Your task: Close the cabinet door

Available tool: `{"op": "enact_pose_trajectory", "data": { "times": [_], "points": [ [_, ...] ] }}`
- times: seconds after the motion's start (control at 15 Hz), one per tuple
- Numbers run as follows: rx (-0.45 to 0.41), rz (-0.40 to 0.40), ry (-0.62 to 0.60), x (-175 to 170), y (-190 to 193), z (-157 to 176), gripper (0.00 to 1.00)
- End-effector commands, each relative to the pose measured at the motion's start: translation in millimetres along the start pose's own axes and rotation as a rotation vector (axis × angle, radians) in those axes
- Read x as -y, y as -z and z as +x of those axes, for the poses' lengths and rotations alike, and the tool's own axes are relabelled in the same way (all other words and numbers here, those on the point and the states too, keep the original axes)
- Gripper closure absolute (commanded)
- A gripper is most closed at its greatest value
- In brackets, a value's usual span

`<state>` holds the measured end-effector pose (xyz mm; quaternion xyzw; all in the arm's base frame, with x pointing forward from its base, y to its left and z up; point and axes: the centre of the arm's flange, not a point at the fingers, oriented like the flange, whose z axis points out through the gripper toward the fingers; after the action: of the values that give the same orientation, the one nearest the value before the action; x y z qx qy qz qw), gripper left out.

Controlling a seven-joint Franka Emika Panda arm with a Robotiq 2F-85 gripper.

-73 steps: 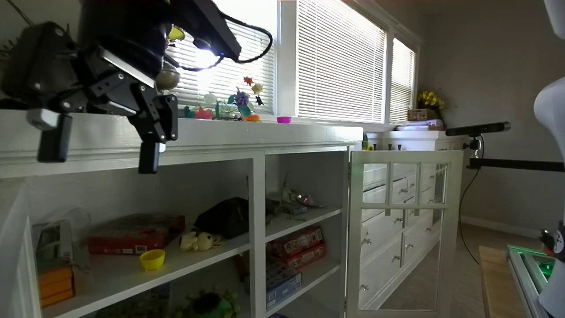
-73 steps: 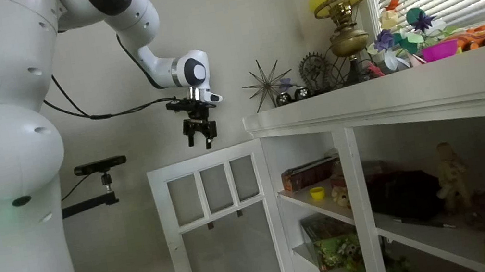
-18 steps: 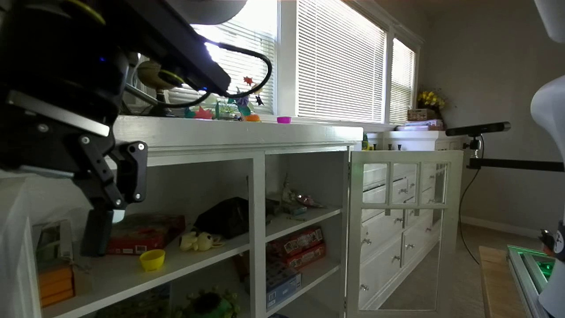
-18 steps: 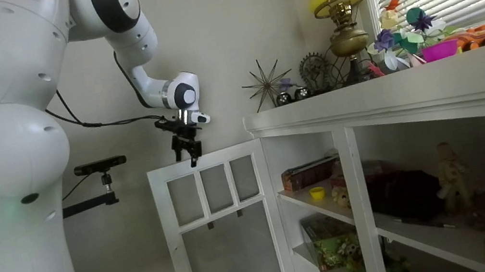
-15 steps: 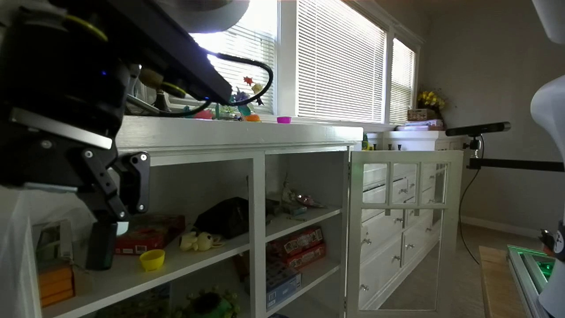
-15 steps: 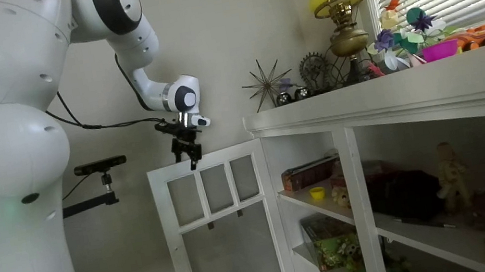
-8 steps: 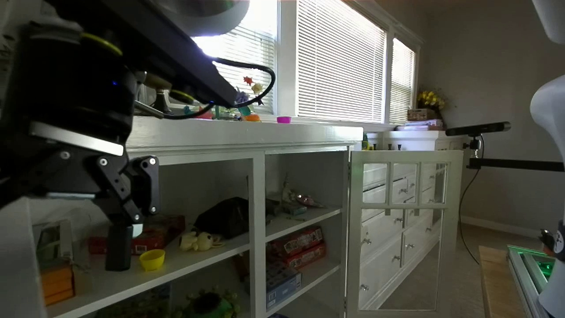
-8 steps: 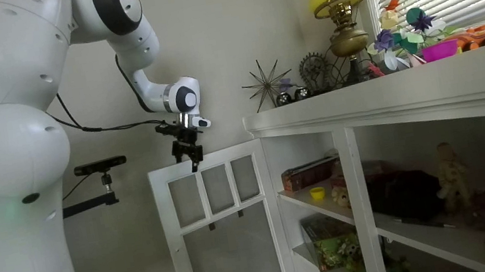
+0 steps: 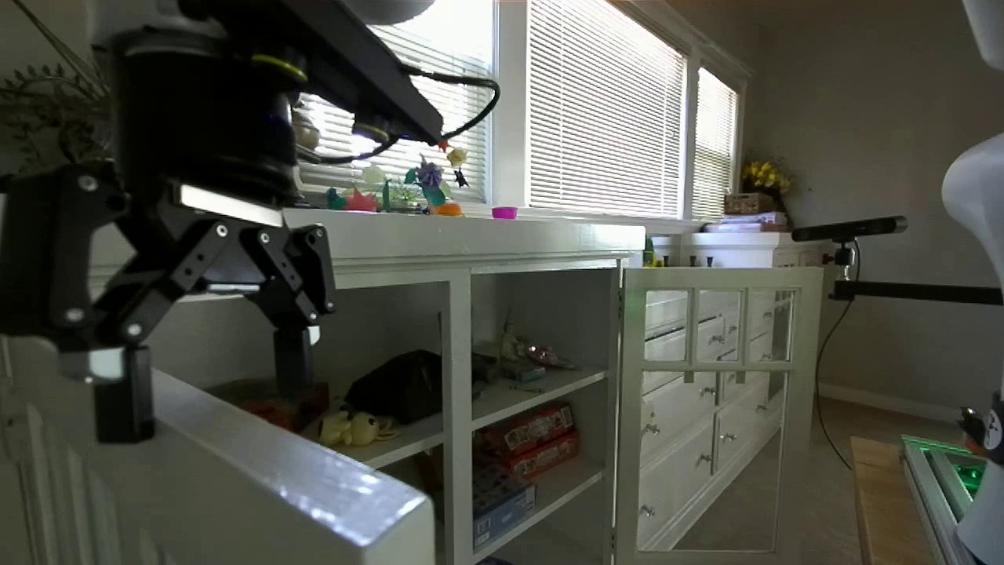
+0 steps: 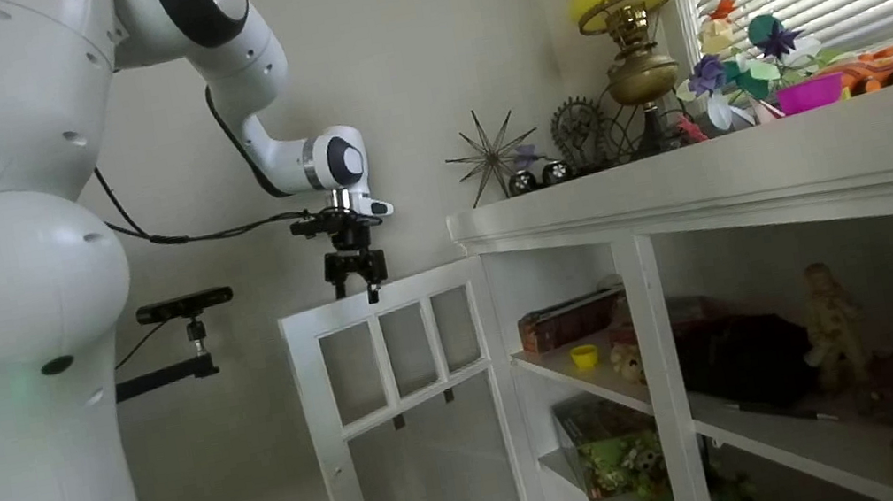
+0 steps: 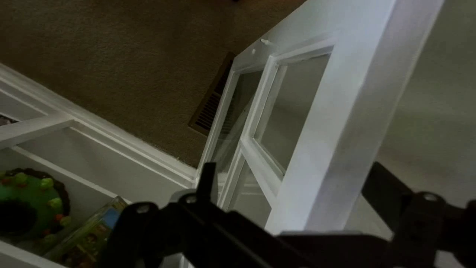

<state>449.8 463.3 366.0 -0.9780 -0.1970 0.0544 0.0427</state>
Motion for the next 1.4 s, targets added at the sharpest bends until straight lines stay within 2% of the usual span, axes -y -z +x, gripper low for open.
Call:
{"op": "enact_pose_trajectory", "data": {
  "times": [0.0, 0.4, 0.93, 1.33],
  "points": [
    [-0.02, -0.072, 0.005, -9, 25, -12, 0.0],
    [0.037, -0.099, 0.0, -21, 18, -17, 0.0],
    [-0.024, -0.017, 0.03, 0, 51, -19, 0.0],
    [0.017, 0.004, 0.036, 13, 31, -24, 0.0]
  ]
}}
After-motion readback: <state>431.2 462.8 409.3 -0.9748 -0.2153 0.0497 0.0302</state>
